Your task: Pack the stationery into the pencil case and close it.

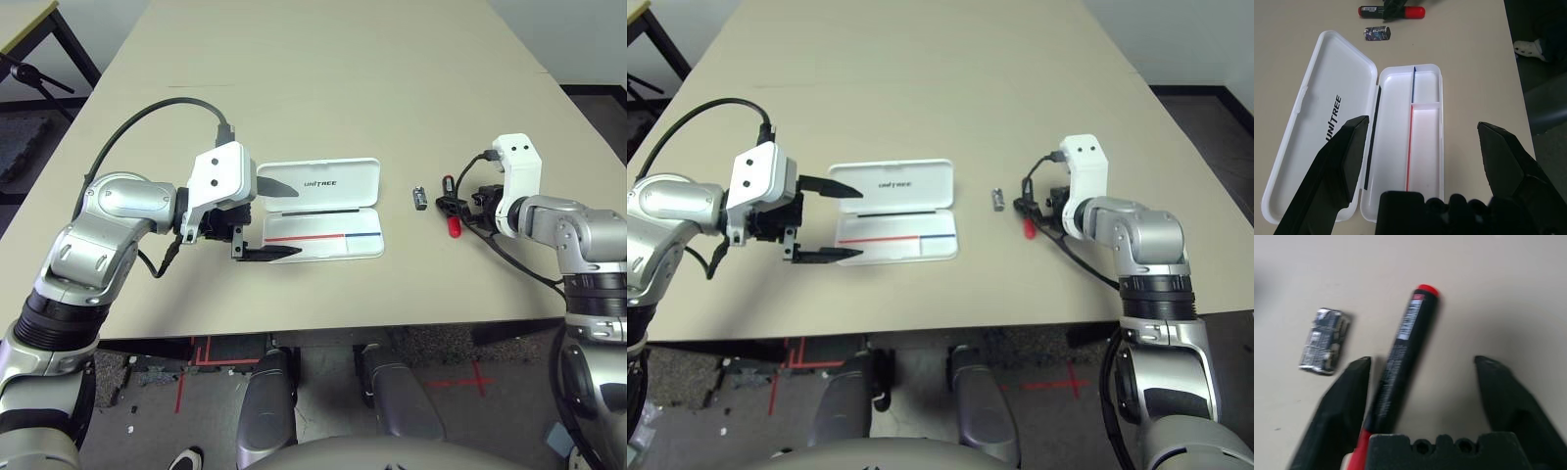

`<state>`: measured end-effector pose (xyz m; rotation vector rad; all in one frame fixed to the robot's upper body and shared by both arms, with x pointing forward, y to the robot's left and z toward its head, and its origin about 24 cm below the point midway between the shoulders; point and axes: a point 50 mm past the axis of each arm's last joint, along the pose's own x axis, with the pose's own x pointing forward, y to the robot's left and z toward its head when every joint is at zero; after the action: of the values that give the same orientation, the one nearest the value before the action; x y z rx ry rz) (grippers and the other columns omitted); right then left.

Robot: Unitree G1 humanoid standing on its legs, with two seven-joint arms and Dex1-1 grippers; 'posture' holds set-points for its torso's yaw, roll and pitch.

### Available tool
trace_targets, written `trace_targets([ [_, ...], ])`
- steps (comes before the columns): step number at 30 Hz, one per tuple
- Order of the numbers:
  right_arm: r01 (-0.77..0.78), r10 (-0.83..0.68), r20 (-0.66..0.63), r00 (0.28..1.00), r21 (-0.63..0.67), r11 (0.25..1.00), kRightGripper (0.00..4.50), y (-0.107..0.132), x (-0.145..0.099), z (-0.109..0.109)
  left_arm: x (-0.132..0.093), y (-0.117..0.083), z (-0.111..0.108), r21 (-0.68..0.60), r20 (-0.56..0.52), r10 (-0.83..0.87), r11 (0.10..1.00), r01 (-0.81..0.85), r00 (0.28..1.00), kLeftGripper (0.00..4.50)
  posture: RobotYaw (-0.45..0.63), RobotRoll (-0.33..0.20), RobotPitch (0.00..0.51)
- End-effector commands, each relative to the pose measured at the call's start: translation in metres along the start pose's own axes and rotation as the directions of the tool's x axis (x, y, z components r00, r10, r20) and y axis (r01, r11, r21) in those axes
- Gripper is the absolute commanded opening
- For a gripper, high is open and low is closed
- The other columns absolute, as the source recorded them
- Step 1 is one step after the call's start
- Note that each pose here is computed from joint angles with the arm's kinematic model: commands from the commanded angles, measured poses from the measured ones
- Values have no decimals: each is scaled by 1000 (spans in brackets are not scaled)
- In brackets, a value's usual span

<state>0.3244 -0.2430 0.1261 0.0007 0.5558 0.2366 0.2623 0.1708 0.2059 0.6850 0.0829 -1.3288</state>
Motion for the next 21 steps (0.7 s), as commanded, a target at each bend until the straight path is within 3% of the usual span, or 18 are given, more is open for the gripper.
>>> trace_targets([
  [1, 51, -50, -35, 998, 35, 998, 2825, -11, 3, -9, 2, -2, 1, 17, -15, -12, 1000, 12, 1000, 4500, -120, 0, 162],
  [7, 85, -85, -1, 996, 25, 996, 612, -24, -6, 5, 2, -1, 1, 15, -18, -12, 1000, 12, 1000, 4500, -125, 0, 163],
  [13, 66, -63, 47, 997, -44, 997, 524, -28, -17, 26, 1, 0, 0, 15, -22, -11, 1000, 11, 1000, 4500, -127, 0, 163],
  [21, -71, 103, 100, 990, -283, 956, 524, -18, -32, 56, 0, 0, -2, 19, -37, -4, 1000, 5, 999, 4500, -123, 0, 163],
])
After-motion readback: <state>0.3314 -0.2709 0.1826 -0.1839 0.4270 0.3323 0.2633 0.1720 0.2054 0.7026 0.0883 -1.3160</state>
